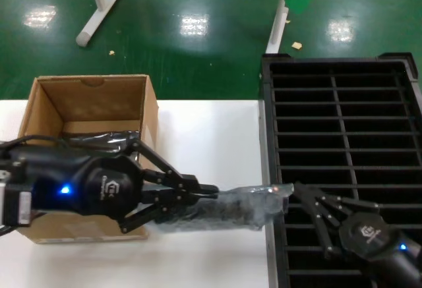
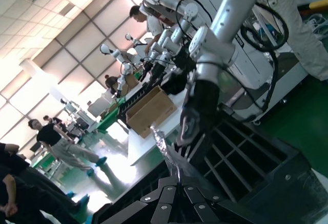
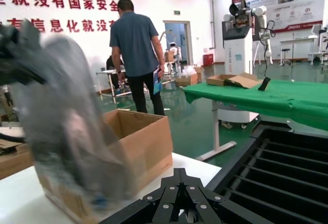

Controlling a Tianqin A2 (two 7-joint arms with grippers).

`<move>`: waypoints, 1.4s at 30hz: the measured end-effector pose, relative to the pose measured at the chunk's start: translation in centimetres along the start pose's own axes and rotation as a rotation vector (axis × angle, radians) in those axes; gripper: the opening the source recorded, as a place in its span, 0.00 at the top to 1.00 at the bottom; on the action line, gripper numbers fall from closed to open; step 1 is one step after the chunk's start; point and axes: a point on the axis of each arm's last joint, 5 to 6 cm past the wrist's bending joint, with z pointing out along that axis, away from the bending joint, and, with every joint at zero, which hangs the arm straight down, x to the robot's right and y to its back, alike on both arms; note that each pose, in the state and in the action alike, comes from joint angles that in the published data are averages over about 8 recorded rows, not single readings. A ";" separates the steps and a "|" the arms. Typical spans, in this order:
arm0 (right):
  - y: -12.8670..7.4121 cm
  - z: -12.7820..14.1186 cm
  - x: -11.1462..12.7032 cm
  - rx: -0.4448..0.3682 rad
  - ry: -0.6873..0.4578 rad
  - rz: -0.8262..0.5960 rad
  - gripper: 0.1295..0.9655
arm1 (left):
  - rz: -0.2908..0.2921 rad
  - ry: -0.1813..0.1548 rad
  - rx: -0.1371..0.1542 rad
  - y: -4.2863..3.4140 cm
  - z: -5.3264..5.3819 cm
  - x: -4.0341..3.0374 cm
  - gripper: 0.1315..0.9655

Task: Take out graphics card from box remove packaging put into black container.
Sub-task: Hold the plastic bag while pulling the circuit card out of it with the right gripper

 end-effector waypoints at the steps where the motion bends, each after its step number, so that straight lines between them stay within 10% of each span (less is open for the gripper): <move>1: -0.1 -0.3 -0.1 0.001 -0.002 0.002 0.98 | 0.002 0.001 -0.001 0.15 0.2 -0.05 0.99; 13: -1.5 -2.8 -0.9 0.018 -0.022 0.020 0.98 | 0.001 -0.011 -0.012 1.04 2.1 -0.53 0.99; 42: -1.2 -2.8 -1.4 0.023 -0.040 0.052 0.98 | -0.024 -0.017 0.015 0.41 3.7 0.38 0.99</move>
